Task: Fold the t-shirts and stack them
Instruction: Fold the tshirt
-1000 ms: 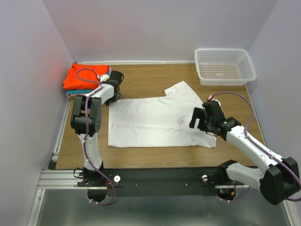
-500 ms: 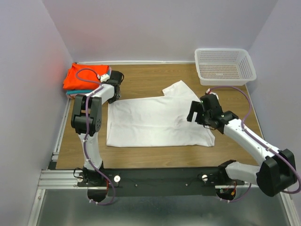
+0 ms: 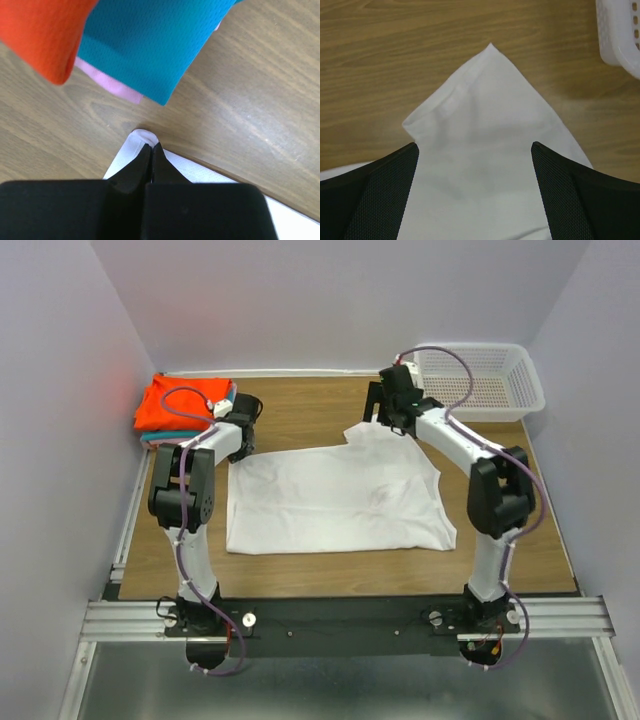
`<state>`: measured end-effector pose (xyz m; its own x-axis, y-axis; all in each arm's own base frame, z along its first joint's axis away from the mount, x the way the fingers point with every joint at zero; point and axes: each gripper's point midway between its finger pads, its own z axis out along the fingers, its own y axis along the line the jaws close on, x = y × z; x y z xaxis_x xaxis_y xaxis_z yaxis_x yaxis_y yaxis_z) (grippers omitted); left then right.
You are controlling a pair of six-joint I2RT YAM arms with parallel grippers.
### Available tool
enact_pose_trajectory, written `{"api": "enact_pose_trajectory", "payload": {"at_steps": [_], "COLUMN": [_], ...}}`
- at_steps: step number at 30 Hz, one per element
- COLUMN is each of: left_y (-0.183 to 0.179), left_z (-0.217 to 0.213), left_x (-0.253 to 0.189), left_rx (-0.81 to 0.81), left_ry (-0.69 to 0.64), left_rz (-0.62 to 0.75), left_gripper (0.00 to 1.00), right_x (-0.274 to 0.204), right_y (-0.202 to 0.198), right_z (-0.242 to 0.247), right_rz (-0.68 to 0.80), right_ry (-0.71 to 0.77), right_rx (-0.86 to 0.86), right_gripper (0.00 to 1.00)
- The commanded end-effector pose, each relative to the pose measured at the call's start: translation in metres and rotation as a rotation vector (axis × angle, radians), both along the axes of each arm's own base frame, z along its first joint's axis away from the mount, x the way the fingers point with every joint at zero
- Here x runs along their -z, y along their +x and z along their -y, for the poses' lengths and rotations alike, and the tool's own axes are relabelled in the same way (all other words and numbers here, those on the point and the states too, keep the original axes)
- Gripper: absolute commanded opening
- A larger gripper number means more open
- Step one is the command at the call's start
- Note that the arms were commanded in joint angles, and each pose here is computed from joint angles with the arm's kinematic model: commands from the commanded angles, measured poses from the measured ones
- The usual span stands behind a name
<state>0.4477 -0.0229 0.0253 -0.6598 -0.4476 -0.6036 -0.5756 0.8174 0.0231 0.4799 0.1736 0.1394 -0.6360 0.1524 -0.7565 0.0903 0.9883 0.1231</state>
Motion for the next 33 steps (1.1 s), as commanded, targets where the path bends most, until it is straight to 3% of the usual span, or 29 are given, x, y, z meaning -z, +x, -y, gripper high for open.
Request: {"api": "enact_pose_trajectory", "payload": {"at_steps": [1,8,9,19,29,30,33], "left_y": [-0.013,-0.01,-0.011,-0.015,-0.013,-0.012,-0.012], "left_z": [0.004,0.006,0.006,0.006,0.005,0.005,0.005], "left_x": [0.0,-0.005,-0.004,-0.004,-0.007,-0.009,-0.011], "left_rx": [0.031,0.04,0.04,0.038,0.039,0.039,0.037], "left_ry": [-0.007,-0.008,-0.009,-0.011,-0.001,-0.002,-0.005], "left_rz": [-0.028,-0.015,-0.017,-0.018,-0.014,-0.01,-0.006], "left_gripper": [0.0,0.0,0.0,0.0,0.0,0.0,0.0], "right_x": [0.016,0.044,0.069,0.111,0.126,0.128,0.12], "right_y": [0.061,0.13,0.134,0.131,0.11,0.106,0.103], "right_z": [0.003,-0.003,-0.002,0.009,0.02,0.022,0.026], "right_rz": [0.042,0.081,0.049,-0.019,-0.078,-0.088,-0.081], "right_ry": [-0.144,-0.195,-0.207,-0.247,-0.262,-0.267,-0.266], "right_rx": [0.012,-0.019,-0.032,-0.033,-0.016,-0.015,0.001], "right_gripper": [0.99,0.97,0.95,0.89,0.54,0.41,0.26]}}
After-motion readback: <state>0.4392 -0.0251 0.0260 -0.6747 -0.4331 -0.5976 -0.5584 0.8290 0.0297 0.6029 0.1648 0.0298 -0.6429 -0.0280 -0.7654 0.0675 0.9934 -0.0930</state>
